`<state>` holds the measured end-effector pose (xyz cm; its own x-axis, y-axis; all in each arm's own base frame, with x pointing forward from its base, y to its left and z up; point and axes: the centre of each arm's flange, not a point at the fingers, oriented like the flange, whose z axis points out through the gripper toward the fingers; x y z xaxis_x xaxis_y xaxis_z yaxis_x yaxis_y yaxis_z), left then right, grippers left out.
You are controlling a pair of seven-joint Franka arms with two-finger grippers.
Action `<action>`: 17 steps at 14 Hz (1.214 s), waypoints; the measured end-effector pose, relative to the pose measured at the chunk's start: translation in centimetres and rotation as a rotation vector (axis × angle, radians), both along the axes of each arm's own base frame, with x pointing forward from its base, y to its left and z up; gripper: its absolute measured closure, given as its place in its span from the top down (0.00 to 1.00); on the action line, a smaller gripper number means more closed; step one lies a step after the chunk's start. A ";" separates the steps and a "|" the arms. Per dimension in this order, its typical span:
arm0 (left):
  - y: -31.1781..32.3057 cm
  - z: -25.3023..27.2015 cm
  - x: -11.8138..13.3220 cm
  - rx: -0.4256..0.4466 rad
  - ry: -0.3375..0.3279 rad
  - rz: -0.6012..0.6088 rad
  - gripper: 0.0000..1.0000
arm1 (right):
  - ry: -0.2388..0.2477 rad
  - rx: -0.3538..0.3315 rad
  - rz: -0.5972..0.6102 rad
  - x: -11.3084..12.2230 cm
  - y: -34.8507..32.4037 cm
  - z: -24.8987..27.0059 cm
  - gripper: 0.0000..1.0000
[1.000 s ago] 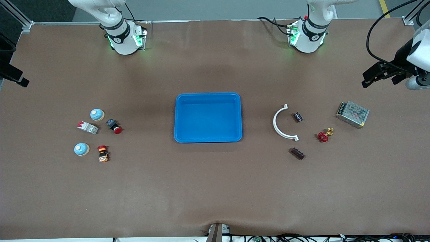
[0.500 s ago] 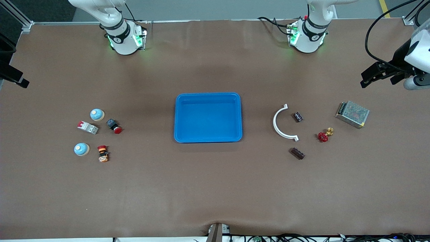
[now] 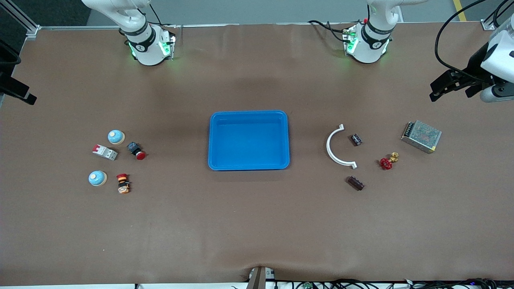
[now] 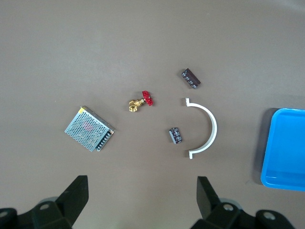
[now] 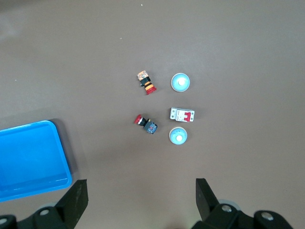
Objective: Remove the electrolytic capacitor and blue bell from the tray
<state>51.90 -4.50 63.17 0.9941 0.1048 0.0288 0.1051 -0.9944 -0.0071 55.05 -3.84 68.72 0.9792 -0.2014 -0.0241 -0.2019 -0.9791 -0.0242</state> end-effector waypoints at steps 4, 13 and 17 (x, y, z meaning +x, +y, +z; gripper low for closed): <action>0.0 -0.4 0.1 0.000 -0.001 0.000 1.00 | 0.012 0.003 -0.002 -0.7 -0.1 -0.3 1.00; 0.0 -0.3 0.2 -0.001 -0.018 0.000 1.00 | 0.011 0.009 -0.018 -0.3 0.4 -6.3 1.00; 0.0 0.3 0.4 -0.003 -0.040 0.000 1.00 | -0.013 0.008 -0.017 -0.4 0.5 -6.1 1.00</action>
<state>52.30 -4.49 63.49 0.9921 0.1048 0.0684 0.1050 -0.9945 0.0000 54.64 -3.32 62.66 0.9759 -0.2179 -0.0133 -0.2183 -0.9753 -0.0348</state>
